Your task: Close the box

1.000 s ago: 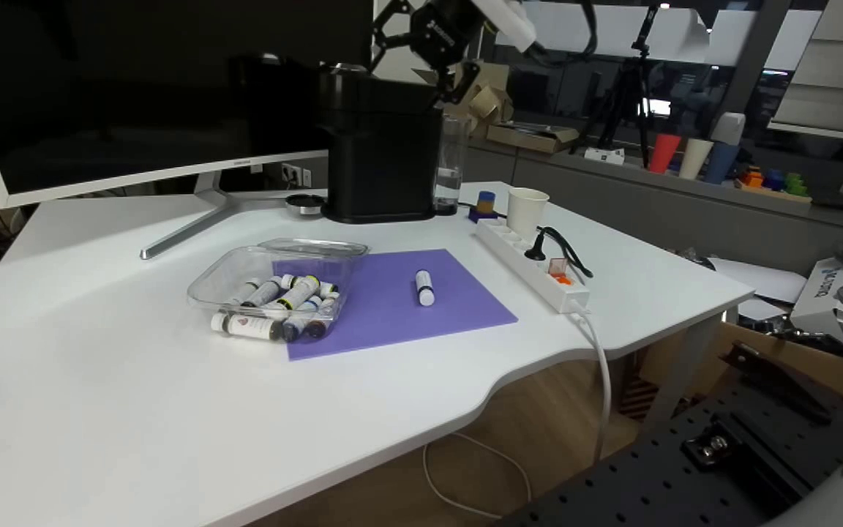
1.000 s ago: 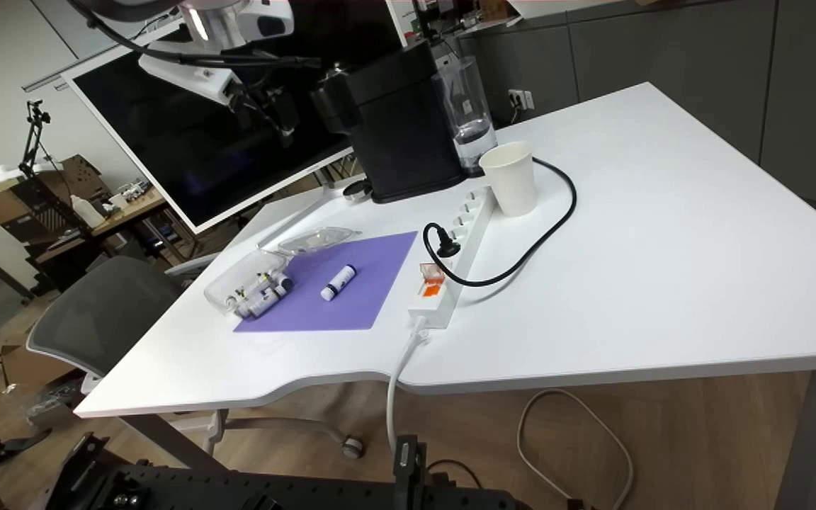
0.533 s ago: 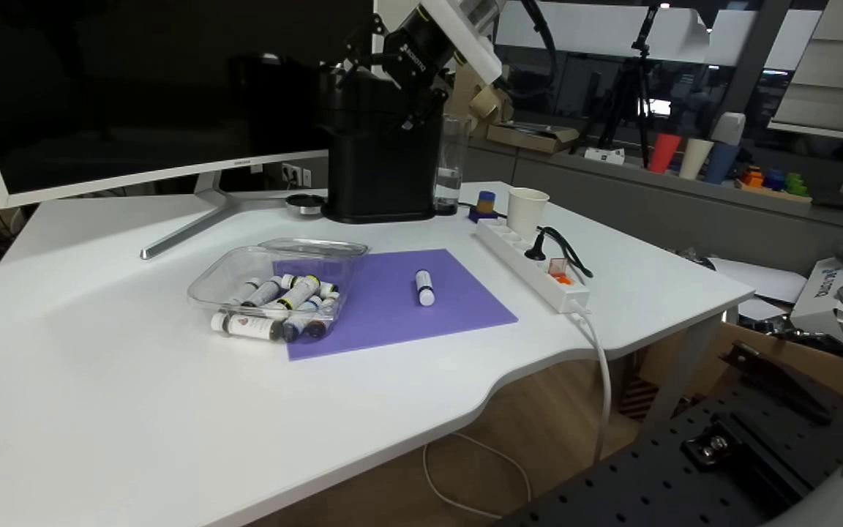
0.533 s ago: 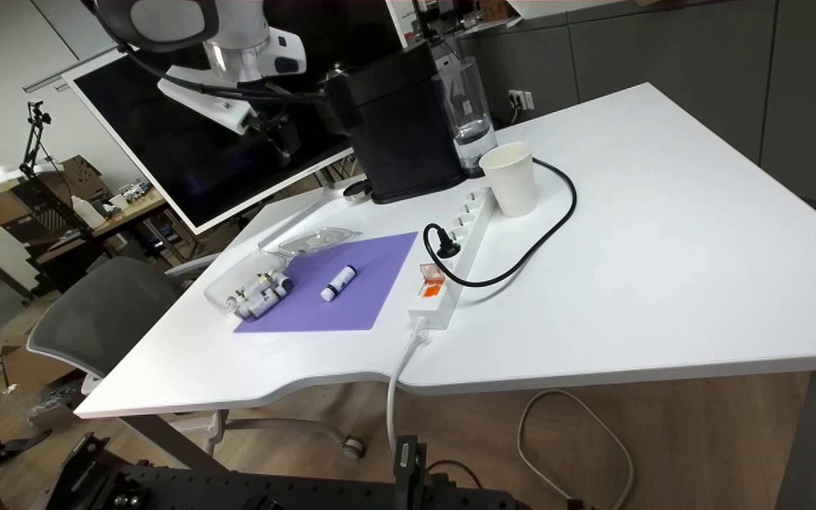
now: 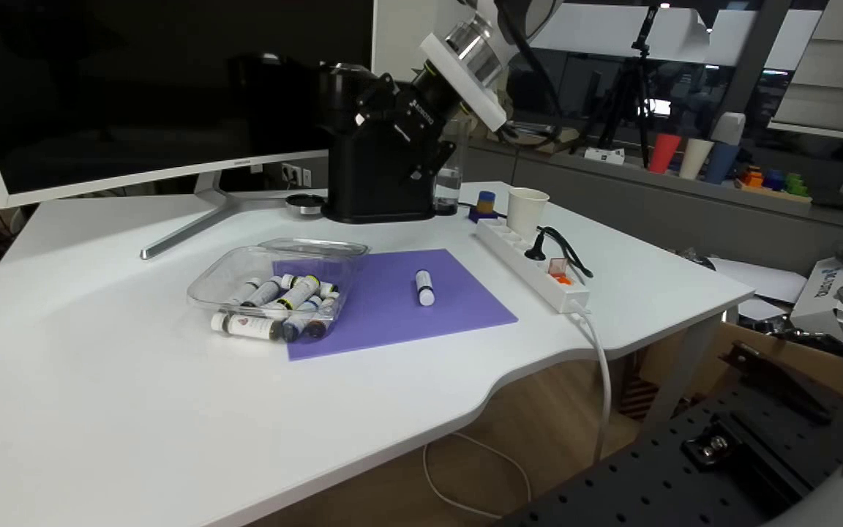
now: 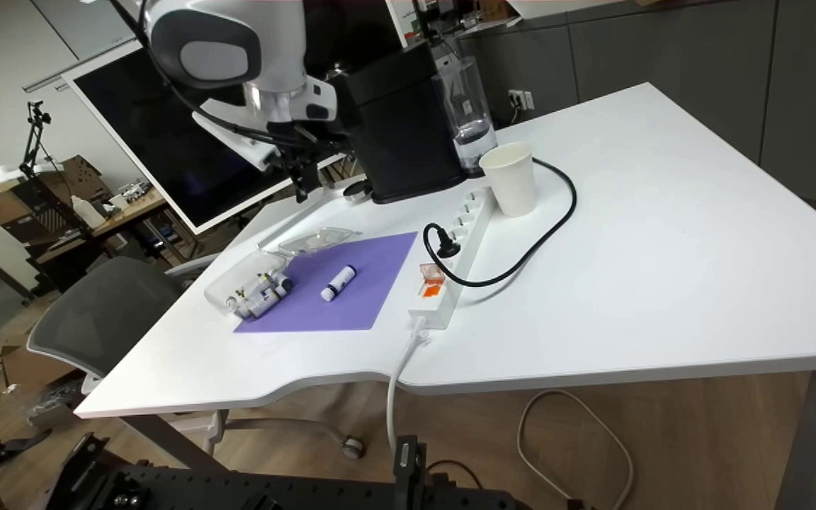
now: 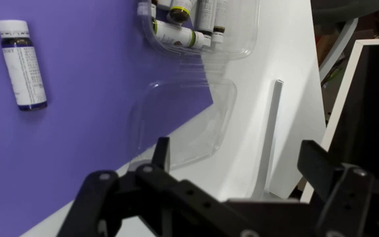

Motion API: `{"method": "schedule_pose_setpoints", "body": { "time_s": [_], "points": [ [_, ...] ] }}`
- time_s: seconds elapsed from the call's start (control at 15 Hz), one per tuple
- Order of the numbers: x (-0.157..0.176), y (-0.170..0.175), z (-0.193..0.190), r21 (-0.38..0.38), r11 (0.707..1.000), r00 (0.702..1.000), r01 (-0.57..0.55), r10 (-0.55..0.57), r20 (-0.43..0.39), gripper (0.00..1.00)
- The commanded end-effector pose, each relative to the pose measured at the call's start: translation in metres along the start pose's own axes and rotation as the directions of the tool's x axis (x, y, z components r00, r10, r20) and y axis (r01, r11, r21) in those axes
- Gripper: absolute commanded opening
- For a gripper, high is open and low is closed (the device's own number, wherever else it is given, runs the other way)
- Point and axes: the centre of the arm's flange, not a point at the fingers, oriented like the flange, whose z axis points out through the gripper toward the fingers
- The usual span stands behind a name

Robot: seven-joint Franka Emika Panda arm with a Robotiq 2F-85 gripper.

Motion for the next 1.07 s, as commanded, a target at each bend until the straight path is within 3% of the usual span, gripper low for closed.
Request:
{"method": "schedule_pose_setpoints", "body": {
  "time_s": [0.0,1.0],
  "points": [
    [0.023,0.017,0.027,0.039,0.993,0.992,-0.110,0.107,0.070,1.00],
    [0.046,0.038,0.110,0.121,0.965,0.948,-0.233,0.198,0.248,1.00]
  ]
}}
